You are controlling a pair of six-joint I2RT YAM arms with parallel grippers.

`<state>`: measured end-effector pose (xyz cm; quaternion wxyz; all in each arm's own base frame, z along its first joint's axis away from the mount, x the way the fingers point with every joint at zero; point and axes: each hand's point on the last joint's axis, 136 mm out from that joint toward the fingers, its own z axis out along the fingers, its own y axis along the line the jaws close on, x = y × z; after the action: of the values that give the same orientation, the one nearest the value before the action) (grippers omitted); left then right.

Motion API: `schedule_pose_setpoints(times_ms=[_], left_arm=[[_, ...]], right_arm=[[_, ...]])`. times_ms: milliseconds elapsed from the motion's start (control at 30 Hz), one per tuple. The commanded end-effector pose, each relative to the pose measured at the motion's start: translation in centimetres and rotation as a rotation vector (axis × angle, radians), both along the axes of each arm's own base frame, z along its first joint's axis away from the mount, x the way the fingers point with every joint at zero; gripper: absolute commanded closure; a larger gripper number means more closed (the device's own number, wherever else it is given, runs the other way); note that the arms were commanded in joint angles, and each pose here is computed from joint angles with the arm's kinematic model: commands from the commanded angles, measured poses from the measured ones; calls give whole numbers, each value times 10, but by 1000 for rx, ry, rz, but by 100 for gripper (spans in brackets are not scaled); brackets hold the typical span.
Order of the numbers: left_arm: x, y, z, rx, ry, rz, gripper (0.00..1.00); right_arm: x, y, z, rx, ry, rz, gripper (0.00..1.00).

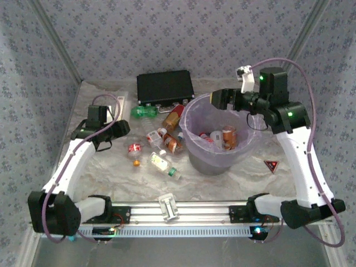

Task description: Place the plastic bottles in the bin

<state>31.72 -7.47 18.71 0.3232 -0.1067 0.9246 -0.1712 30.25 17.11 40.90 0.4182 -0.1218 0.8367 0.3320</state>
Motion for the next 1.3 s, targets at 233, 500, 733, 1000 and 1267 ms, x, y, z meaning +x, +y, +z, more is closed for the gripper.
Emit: schedule_pose_setpoints(times_ms=[233, 500, 733, 1000, 1267], left_arm=[[-17, -110, 125, -240, -376, -321, 52], [-34, -157, 149, -252, -470, -456, 53], [-36, -171, 145, -255, -467, -485, 53], [-28, -163, 139, -216, -454, -431, 53], [-29, -165, 143, -231, -460, -436, 47]], right_arm=[[27, 68, 42, 74, -44, 68, 0], [48, 140, 33, 68, -28, 165, 0], [68, 163, 14, 87, 24, 186, 1], [64, 166, 4, 93, 53, 206, 22], [66, 169, 2, 101, 56, 218, 37]])
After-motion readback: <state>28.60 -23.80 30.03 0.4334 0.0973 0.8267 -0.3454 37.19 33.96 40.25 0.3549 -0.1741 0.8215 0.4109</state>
